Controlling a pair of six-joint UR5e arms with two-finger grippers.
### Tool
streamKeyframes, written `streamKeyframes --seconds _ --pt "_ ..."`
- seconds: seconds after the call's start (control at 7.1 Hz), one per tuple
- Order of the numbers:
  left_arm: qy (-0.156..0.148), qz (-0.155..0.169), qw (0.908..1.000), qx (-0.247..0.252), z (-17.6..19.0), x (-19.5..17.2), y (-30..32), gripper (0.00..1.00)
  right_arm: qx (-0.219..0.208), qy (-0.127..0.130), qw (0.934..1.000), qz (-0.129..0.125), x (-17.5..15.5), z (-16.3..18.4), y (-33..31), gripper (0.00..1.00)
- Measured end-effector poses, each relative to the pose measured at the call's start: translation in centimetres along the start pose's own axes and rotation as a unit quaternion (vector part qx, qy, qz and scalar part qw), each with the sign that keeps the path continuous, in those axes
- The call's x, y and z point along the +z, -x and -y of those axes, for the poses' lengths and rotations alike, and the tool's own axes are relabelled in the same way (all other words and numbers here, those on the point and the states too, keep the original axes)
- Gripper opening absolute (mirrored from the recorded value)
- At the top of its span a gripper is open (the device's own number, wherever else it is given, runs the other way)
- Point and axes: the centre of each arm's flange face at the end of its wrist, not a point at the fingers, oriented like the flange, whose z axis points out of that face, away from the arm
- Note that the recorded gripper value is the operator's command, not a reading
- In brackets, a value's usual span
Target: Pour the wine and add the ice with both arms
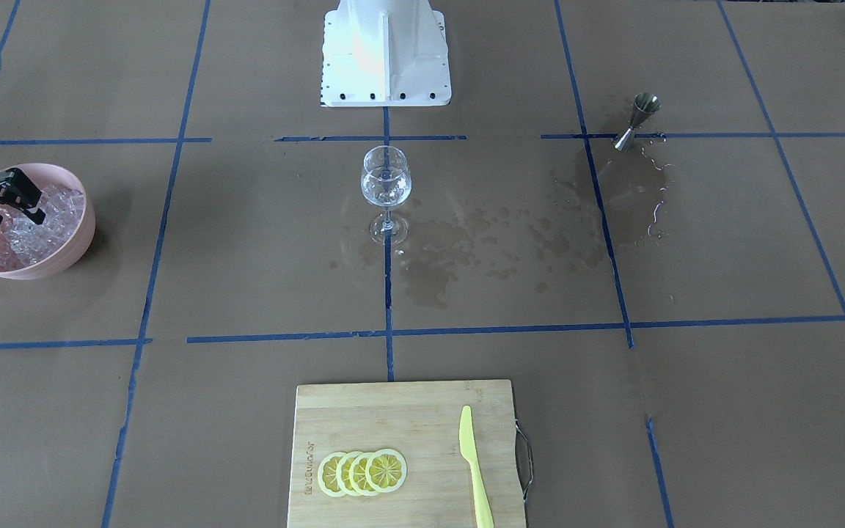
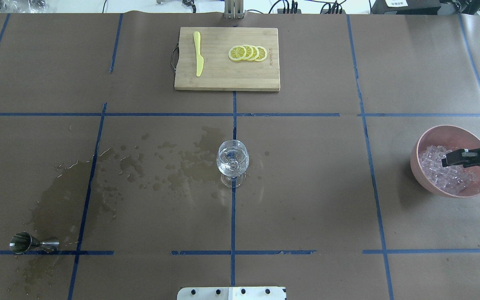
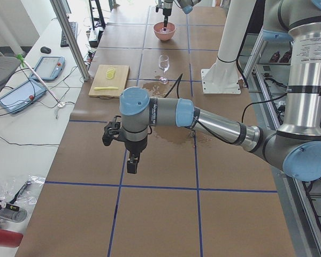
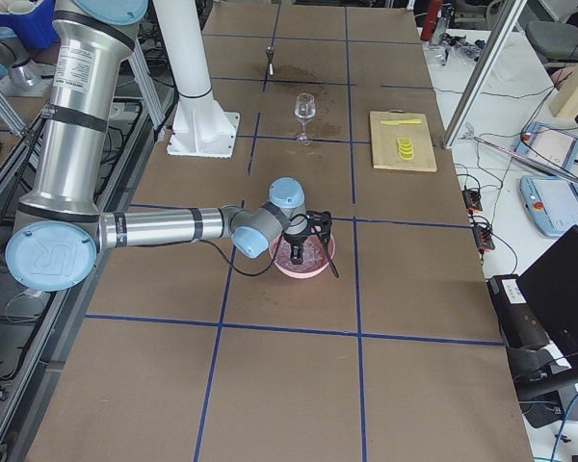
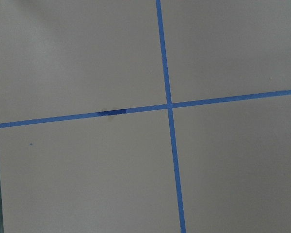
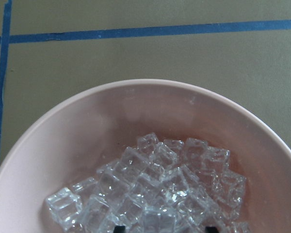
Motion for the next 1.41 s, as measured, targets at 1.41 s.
streamKeyframes --seconds 1.41 --pt "-0.007 -0.027 0.9991 0.031 -4.4 3.7 2.0 1.00 0.034 -0.017 0.9987 0.035 -10.0 4.1 33.0 0.00"
